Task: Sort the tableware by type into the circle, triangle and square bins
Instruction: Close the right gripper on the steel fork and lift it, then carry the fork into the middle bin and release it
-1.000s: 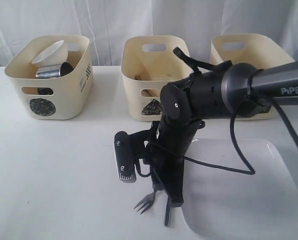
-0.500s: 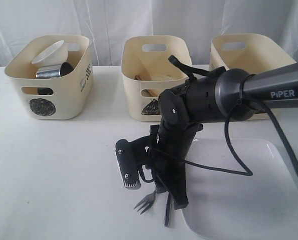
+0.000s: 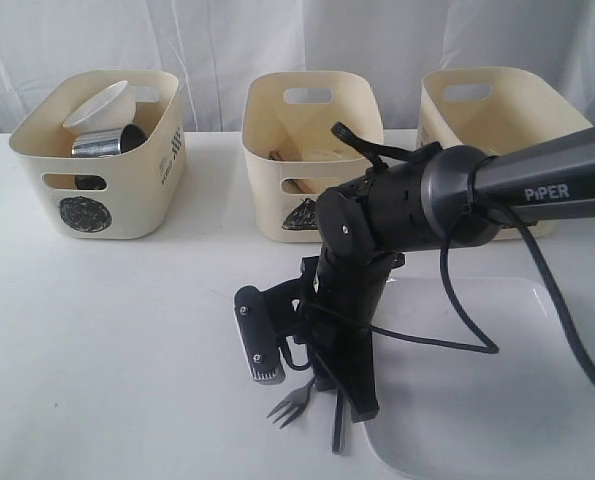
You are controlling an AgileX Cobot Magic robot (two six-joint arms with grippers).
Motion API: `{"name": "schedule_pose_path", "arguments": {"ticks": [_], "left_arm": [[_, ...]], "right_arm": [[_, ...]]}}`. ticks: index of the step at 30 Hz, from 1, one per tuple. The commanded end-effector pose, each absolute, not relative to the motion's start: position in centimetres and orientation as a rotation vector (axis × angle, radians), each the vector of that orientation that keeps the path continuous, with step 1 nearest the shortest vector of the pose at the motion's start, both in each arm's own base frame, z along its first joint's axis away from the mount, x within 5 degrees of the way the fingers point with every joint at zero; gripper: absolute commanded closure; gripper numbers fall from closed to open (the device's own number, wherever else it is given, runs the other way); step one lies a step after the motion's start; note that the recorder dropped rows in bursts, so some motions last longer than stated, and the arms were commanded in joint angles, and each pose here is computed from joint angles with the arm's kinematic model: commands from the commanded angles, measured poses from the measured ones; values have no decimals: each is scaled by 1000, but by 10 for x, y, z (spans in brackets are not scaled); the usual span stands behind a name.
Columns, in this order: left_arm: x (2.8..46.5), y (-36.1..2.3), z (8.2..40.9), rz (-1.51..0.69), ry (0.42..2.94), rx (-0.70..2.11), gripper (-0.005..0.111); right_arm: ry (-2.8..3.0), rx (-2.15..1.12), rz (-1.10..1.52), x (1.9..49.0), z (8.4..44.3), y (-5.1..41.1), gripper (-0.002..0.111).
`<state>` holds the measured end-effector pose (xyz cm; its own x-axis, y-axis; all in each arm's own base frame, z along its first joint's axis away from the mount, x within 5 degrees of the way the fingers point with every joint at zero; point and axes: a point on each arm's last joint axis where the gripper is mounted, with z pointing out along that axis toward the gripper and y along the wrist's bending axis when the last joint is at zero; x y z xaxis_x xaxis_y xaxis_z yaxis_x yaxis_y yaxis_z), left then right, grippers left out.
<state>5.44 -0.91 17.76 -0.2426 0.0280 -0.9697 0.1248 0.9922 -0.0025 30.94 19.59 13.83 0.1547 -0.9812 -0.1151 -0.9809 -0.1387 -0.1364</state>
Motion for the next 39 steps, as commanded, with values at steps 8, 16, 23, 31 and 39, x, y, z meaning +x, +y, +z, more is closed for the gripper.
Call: {"name": "schedule_pose_path", "arguments": {"ticks": [8,16,23,31,39], "left_arm": [[54,-9,176,-99,1818,108,65],[54,-9,176,-99,1818,108,65],[54,-9,176,-99,1818,108,65],[54,-9,176,-99,1818,108,65],[54,-9,176,-99,1818,108,65]], "right_arm": [[1976,-2264,45,309,126,195,81],[2058,-2133,110,311,130,202,108],[2064,-1997,134,321,143,216,108],[2045,-1704,191,336,167,243,108],[2110,-1324,286,347,200,256,108]]}}
